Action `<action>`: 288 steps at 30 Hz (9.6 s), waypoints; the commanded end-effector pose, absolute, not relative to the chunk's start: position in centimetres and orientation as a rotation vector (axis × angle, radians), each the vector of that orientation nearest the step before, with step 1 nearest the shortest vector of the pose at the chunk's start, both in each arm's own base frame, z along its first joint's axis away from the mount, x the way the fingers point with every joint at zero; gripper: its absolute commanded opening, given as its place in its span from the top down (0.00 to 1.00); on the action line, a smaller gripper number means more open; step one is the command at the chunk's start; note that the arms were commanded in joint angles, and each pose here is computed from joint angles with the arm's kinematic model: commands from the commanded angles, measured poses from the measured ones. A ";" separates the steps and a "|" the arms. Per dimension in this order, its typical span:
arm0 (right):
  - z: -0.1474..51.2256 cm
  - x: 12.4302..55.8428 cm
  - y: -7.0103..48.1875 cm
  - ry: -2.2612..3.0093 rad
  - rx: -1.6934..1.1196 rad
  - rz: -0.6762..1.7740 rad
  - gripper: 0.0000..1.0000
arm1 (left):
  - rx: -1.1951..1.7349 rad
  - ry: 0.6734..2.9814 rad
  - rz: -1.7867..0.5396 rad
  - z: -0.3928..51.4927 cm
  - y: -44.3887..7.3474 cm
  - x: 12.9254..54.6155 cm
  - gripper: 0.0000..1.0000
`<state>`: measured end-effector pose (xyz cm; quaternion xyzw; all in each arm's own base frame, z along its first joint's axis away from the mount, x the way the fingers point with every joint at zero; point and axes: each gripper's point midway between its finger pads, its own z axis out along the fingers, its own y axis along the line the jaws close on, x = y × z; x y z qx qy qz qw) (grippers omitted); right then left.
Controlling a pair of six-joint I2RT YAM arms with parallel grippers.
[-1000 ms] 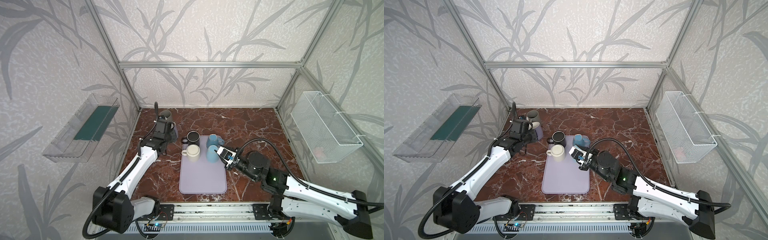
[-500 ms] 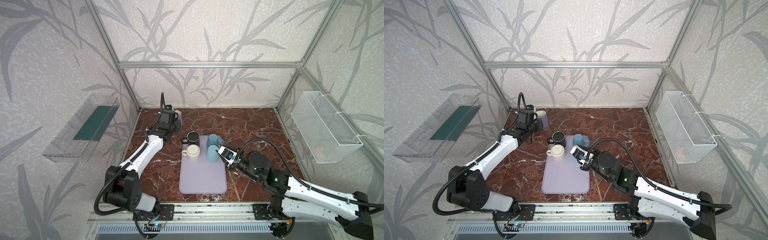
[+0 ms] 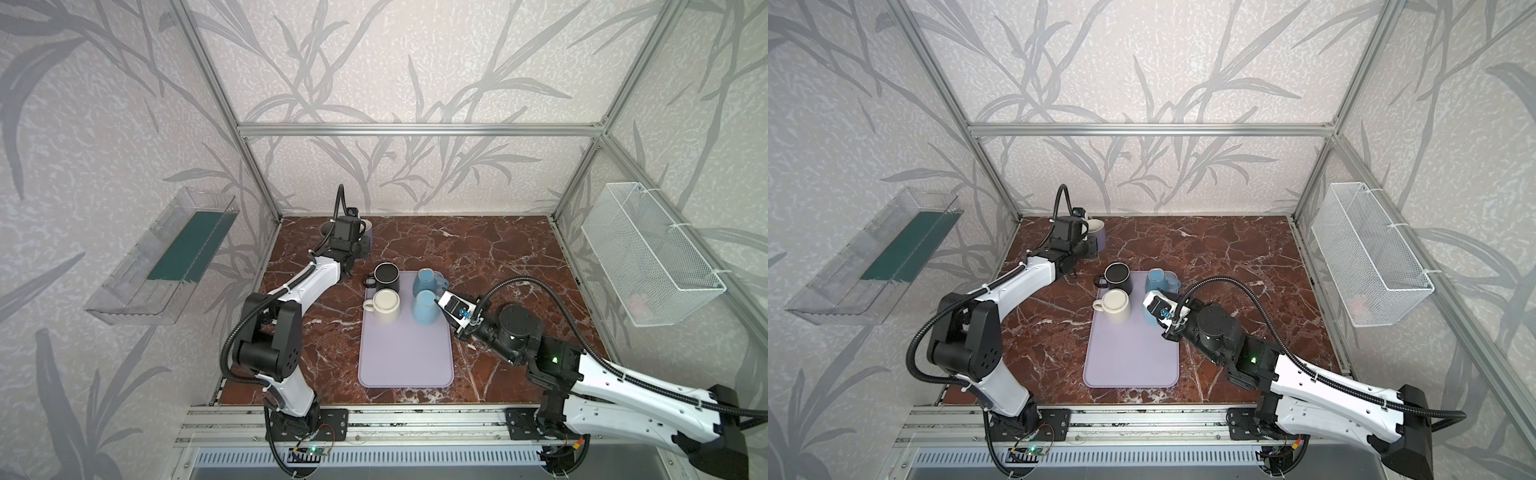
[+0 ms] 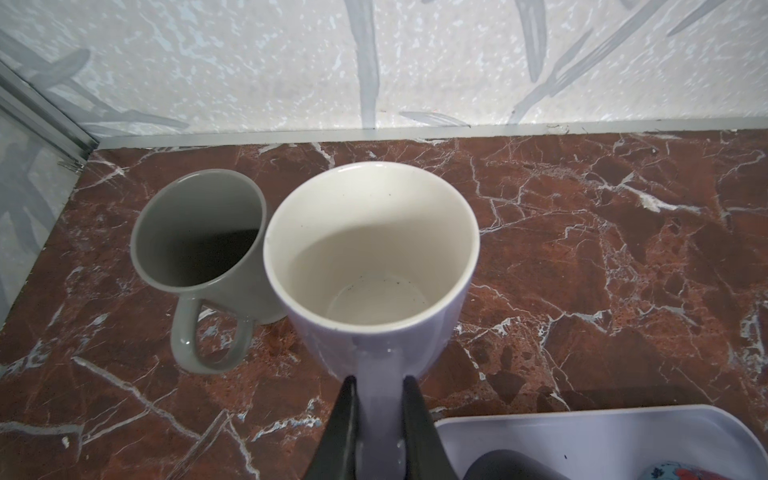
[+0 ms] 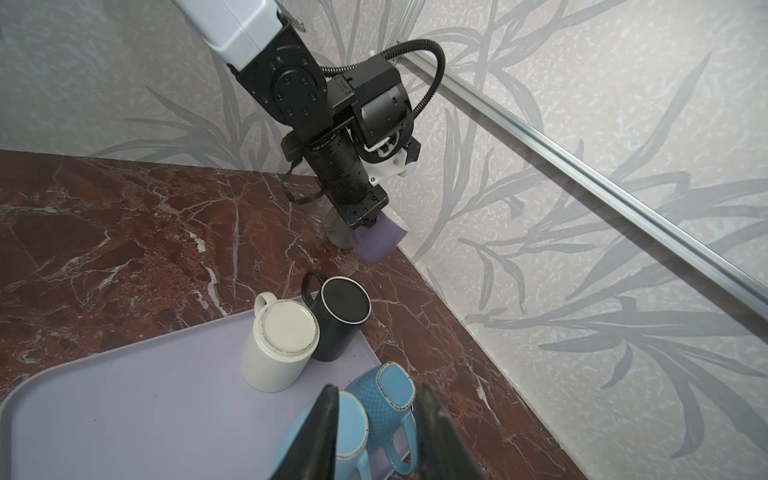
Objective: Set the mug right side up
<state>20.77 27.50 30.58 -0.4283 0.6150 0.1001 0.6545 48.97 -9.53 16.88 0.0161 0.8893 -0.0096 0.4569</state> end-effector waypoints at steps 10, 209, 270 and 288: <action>31.1 21.1 26.5 1.406 -0.945 0.189 0.67 | 0.029 1.954 0.008 18.8 -9.4 53.1 1.00; 8.9 26.8 27.5 2.356 -1.231 0.420 0.68 | -0.301 2.183 -0.293 22.7 -7.1 34.7 0.65; 9.9 27.6 30.1 2.375 -1.247 0.368 1.00 | -0.291 2.181 -0.304 23.2 -7.3 34.7 0.65; 16.2 28.0 29.8 2.205 -1.098 0.448 1.00 | -0.274 2.139 -0.424 24.2 -8.6 34.3 0.65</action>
